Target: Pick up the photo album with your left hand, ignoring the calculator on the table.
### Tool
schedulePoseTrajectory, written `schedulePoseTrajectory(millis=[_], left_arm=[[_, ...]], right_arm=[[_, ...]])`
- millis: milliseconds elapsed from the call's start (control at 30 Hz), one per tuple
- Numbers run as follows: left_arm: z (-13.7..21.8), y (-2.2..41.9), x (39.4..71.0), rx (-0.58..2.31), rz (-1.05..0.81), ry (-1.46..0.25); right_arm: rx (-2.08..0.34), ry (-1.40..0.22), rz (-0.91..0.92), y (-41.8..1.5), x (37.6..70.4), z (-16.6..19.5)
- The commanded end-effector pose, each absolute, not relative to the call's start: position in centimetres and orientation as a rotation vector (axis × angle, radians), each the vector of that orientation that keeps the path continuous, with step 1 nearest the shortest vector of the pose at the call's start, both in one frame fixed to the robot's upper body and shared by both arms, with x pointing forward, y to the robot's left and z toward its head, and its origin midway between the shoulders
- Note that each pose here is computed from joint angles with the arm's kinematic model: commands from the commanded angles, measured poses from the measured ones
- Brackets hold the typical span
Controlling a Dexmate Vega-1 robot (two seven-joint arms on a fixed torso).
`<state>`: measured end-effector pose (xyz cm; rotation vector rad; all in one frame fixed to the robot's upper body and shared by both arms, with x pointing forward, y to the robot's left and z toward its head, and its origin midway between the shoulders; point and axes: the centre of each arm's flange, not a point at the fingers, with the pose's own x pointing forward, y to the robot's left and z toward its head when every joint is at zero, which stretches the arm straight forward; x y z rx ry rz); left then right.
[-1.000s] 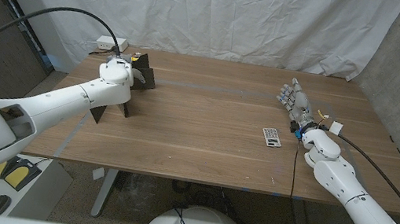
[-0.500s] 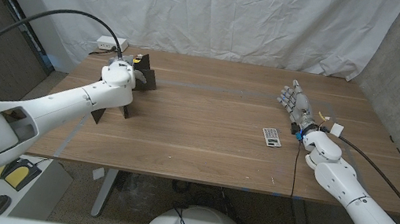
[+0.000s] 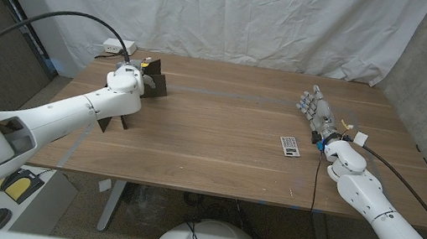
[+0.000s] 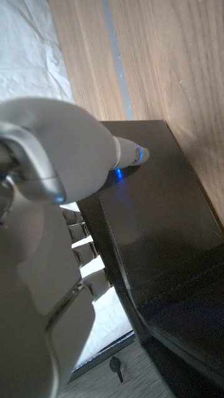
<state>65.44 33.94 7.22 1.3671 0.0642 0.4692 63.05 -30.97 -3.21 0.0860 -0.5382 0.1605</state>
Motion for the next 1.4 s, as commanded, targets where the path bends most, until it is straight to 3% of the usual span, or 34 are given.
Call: schedulePoseTrajectory(millis=[33,1400], left_arm=[[7.0,34.1,64.9,1.329,0.468,0.070],[7.8,33.7,64.7,1.289,0.524,0.037]], right_arm=[[0.088,-0.543,0.168,-30.9,62.9,-3.1],[0.088,-0.545,0.169,-30.9,62.9,-2.9]])
